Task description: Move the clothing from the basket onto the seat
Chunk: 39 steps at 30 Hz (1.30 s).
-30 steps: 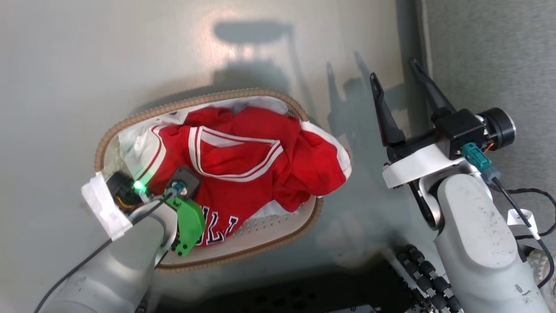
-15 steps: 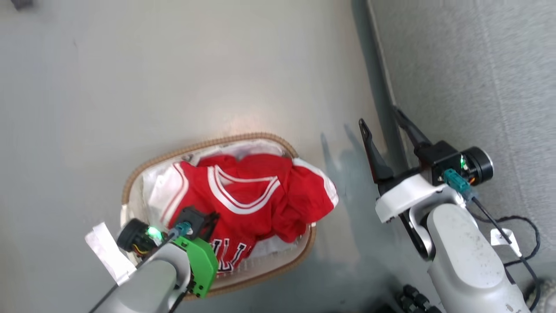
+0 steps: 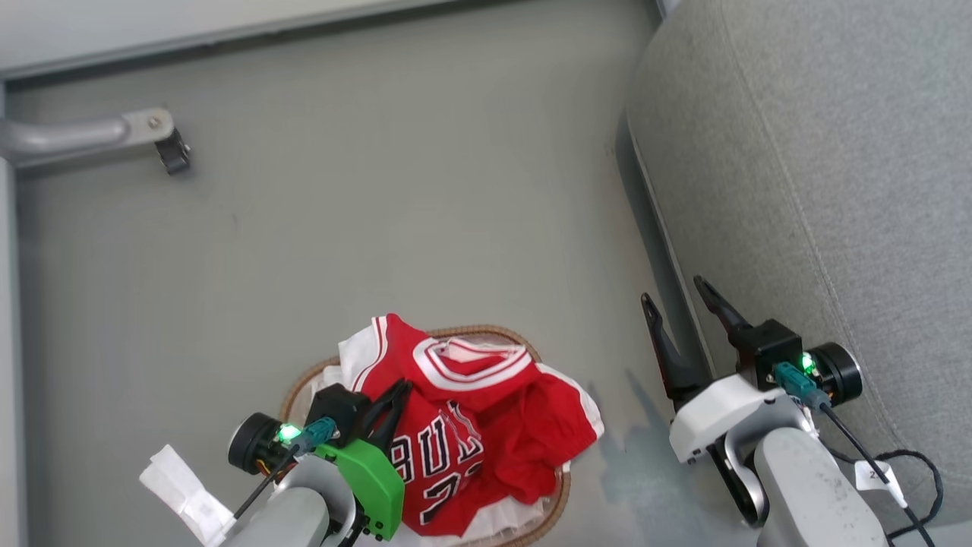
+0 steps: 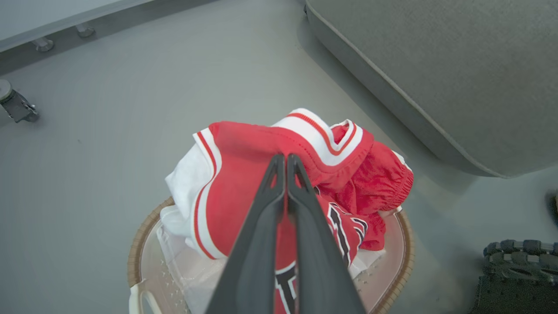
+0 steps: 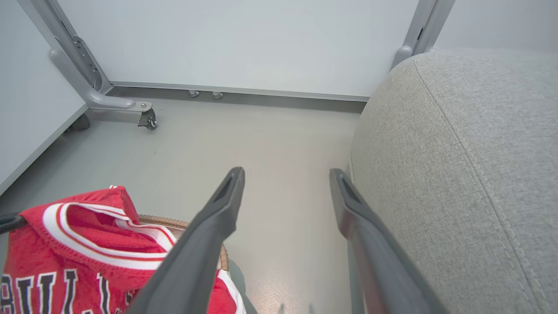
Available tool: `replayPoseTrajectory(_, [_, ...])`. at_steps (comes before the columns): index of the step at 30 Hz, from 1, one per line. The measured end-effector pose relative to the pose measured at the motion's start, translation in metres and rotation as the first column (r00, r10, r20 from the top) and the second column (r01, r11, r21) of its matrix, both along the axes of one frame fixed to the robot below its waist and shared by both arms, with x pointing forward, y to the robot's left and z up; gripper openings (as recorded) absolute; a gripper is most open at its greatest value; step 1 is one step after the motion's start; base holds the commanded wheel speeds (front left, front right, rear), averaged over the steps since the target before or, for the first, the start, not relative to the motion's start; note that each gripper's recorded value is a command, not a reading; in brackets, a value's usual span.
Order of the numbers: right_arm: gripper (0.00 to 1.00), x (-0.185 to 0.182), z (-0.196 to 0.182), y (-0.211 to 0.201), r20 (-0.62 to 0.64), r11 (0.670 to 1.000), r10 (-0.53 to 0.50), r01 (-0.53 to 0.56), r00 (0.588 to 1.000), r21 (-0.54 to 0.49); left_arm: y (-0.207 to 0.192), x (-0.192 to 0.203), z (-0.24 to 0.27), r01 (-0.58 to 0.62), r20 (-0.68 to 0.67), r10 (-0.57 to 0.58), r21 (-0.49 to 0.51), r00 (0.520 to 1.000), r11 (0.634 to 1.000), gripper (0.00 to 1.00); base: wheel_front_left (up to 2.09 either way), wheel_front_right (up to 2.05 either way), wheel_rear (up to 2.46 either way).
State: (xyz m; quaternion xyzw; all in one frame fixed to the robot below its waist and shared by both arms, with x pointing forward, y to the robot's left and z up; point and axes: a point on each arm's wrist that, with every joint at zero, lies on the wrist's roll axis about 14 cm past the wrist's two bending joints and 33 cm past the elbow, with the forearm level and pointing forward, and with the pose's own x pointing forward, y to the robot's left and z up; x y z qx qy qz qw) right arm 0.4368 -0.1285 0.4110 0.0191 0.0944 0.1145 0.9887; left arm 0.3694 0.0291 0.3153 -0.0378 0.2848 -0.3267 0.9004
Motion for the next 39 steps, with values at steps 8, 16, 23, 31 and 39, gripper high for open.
replayPoseTrajectory(8, [1.00,-0.018,0.033,0.008,0.073,1.000,0.018,-0.018,0.997,0.008,0.006,0.030,0.096,-0.092,0.272,0.124,-0.125,0.954,0.988,0.00,0.00,0.00,0.00])
replayPoseTrajectory(16, [1.00,-0.036,0.053,0.013,0.120,0.999,0.028,-0.030,0.992,0.015,0.005,0.045,0.218,-0.067,0.549,0.220,-0.285,0.807,0.956,0.00,0.00,0.00,0.00])
replayPoseTrajectory(23, [1.00,-0.045,0.069,0.019,0.162,0.999,0.042,-0.047,0.986,0.026,0.001,0.039,0.302,0.007,0.694,0.274,-0.374,0.666,0.928,0.00,0.00,0.00,0.00])
replayPoseTrajectory(31, [1.00,-0.045,0.145,0.076,0.380,0.972,0.193,-0.228,0.905,0.051,-0.006,0.034,0.312,0.035,0.710,0.266,-0.379,0.652,0.925,0.00,0.00,0.00,0.00])
replayPoseTrajectory(39, [1.00,-0.059,0.187,0.152,0.482,0.884,0.418,-0.467,0.770,-0.020,-0.015,0.029,0.306,0.051,0.700,0.248,-0.377,0.670,0.925,0.00,0.00,0.00,0.00])
